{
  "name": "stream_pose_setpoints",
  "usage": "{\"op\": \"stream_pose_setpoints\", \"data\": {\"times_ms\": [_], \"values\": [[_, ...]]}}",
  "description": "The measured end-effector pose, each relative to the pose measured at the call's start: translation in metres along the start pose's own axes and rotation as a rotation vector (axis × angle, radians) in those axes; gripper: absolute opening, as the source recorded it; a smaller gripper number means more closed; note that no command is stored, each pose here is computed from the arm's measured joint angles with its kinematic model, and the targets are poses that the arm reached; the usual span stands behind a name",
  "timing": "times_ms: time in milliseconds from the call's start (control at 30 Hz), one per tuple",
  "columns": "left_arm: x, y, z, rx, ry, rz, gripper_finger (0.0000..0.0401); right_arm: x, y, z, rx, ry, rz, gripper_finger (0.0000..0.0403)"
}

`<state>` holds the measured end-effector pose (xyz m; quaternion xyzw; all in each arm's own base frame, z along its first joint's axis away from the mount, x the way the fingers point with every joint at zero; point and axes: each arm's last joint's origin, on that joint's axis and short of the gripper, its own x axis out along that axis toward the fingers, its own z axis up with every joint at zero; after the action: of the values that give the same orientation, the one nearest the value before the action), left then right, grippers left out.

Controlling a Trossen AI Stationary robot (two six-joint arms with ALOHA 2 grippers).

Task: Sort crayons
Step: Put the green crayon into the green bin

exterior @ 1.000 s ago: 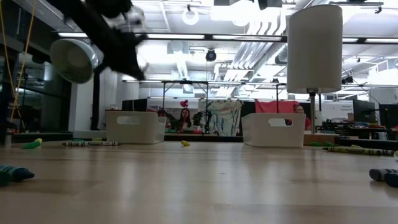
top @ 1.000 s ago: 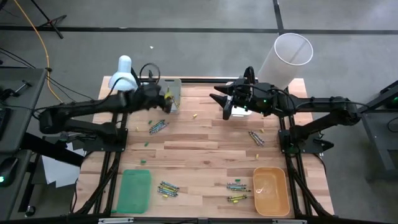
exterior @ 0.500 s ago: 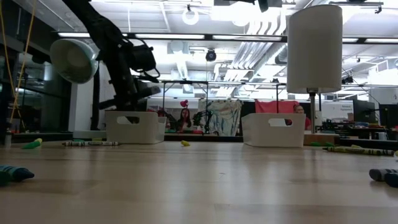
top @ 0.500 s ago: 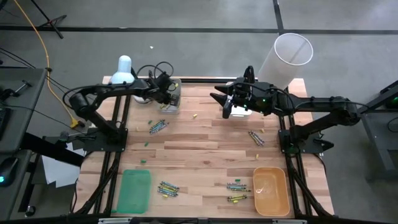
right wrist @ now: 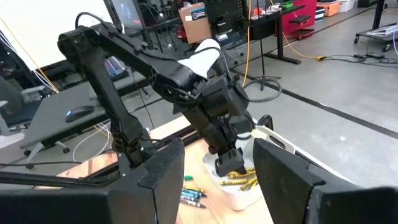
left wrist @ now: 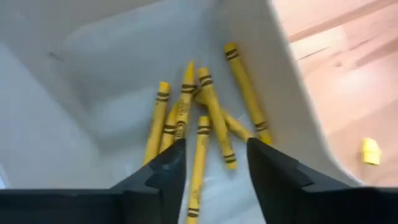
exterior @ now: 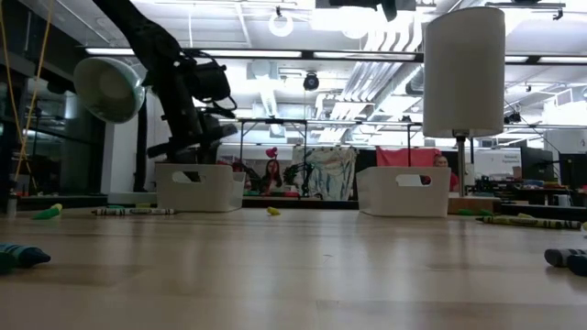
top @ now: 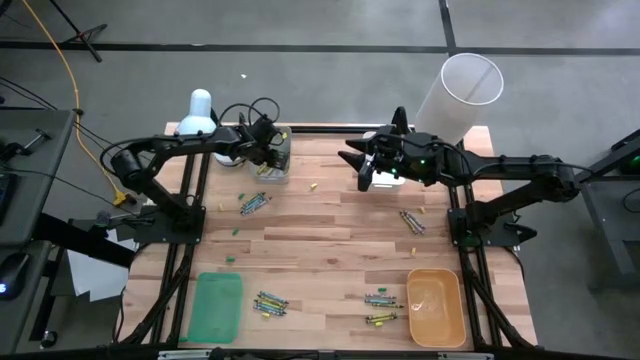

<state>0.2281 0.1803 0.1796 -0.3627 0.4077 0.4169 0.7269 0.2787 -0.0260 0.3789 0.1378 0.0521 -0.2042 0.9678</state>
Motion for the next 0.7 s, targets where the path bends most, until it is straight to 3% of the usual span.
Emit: {"op": "stream_pose_setpoints", "data": {"times_ms": [167, 267, 533, 600, 700], "values": [[-0.038, -0.012, 0.017, -0.006, -0.095, -0.199, 0.0190, 0.000, 0.000, 0.000, -0.012, 0.000, 0.001, 0.0185], [-0.077, -0.026, 0.015, 0.063, -0.214, -0.373, 0.0192, 0.000, 0.001, 0.000, -0.030, 0.004, 0.018, 0.0185], [-0.204, -0.067, -0.050, 0.500, -0.564, -0.834, 0.0178, 0.000, 0.004, -0.001, -0.080, 0.031, 0.122, 0.0185], [-0.225, -0.071, -0.067, 0.560, -0.651, -0.892, 0.0174, 0.000, 0.005, -0.001, -0.082, 0.041, 0.162, 0.0185], [-0.243, -0.073, -0.082, 0.575, -0.779, -0.857, 0.0170, -0.001, 0.007, -0.001, -0.098, 0.046, 0.218, 0.0185]]}}
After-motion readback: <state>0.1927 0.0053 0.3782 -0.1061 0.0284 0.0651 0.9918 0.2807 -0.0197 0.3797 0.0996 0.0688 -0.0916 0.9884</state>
